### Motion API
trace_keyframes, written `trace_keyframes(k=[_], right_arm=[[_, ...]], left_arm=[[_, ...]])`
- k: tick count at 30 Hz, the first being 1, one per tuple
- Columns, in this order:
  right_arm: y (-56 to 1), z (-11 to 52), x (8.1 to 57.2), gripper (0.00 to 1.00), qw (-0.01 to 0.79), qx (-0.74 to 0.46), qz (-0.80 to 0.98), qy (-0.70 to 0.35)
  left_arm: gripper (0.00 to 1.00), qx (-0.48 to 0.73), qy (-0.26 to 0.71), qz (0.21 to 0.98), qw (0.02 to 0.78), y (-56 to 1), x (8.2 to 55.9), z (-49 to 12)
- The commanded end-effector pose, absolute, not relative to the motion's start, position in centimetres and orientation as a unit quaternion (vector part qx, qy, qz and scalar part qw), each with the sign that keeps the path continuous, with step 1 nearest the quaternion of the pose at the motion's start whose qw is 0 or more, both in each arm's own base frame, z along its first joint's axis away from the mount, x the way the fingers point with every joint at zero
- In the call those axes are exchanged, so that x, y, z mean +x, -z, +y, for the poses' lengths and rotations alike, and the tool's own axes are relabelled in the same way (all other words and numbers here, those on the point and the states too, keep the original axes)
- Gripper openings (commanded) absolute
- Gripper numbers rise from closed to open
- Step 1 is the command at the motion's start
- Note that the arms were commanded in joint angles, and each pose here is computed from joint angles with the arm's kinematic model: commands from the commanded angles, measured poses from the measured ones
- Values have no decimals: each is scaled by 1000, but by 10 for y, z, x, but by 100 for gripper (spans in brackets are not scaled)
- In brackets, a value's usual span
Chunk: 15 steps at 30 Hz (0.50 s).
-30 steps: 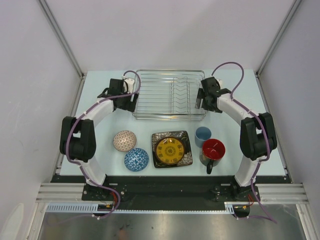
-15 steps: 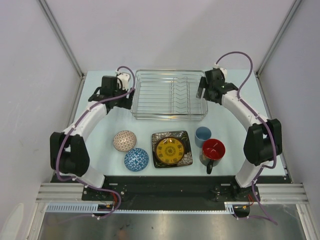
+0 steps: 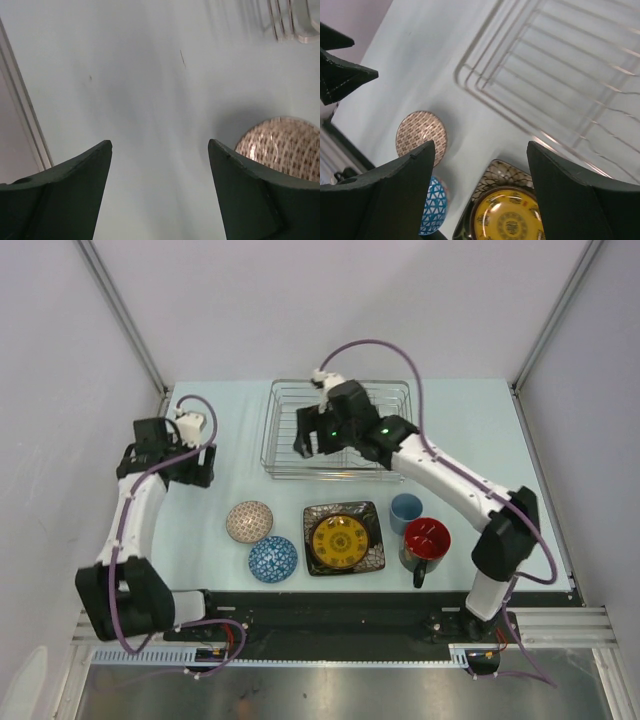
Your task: Load the mixed dishes into the dish rack
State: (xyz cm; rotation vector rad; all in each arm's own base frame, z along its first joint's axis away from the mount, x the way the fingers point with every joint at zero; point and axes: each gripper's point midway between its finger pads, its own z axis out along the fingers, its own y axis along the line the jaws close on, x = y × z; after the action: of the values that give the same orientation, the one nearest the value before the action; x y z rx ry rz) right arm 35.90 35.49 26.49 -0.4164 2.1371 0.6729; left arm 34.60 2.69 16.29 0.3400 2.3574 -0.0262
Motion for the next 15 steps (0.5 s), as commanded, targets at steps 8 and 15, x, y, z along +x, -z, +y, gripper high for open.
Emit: trace_keyframes(k=[8,15], right_arm=[[-167,474,301,78,291,-326,843,-313],[-132,479,285,77,250,-345,848,-314]], left_arm=[[82,182,59,929,316,-129,263,36],[82,169,47,928,328,-131,267,44]])
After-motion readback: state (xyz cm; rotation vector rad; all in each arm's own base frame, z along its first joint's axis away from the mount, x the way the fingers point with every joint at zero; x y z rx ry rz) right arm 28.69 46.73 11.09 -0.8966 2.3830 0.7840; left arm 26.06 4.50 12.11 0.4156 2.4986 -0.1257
